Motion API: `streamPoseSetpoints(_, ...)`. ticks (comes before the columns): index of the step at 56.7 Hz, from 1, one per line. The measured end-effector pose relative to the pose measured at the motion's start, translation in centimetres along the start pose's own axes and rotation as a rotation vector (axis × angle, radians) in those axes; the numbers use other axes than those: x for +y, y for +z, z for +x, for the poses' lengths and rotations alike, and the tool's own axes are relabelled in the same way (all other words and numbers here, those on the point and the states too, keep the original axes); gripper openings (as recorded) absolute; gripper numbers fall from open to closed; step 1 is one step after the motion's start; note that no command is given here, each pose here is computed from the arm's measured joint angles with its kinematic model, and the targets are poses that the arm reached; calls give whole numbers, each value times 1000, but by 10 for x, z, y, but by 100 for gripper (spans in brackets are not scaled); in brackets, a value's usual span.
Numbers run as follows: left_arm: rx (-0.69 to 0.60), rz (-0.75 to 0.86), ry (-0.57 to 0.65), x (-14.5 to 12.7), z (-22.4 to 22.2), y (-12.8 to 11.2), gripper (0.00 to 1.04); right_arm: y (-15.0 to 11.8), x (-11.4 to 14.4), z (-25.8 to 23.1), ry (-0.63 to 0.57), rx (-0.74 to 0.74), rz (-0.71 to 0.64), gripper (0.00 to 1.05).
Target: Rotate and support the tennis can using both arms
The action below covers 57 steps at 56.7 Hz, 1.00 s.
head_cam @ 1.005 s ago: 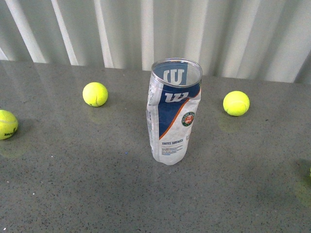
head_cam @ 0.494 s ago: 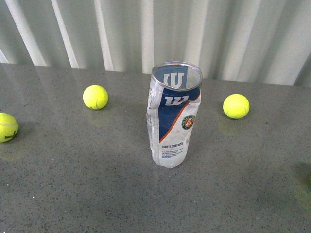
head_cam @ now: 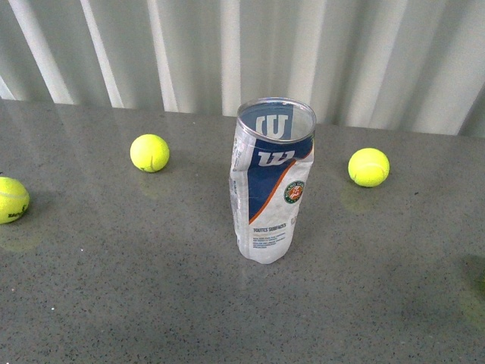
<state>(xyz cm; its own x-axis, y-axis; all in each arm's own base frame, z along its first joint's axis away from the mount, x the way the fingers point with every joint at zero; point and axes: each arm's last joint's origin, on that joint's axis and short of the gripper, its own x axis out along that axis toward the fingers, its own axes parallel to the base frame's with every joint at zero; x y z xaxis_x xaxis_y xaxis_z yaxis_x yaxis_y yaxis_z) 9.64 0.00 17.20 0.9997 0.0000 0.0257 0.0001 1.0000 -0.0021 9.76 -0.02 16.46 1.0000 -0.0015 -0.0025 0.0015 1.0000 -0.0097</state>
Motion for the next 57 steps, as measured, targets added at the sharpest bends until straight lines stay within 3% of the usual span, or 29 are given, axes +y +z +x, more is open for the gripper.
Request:
streamPoseSetpoints(12, 3, -1, 0, 0, 0, 0, 5, 0, 0, 0, 0, 0, 0, 98)
streamPoseSetpoints(23, 3, 0, 0, 0, 0, 0, 43, 0, 0, 0, 0, 0, 0, 98)
streamPoseSetpoints(42, 4, 0, 0, 0, 0, 0, 99, 0, 0, 0, 0, 0, 0, 98)
streamPoseSetpoints(57, 4, 0, 0, 0, 0, 0, 98, 0, 0, 0, 0, 0, 0, 98)
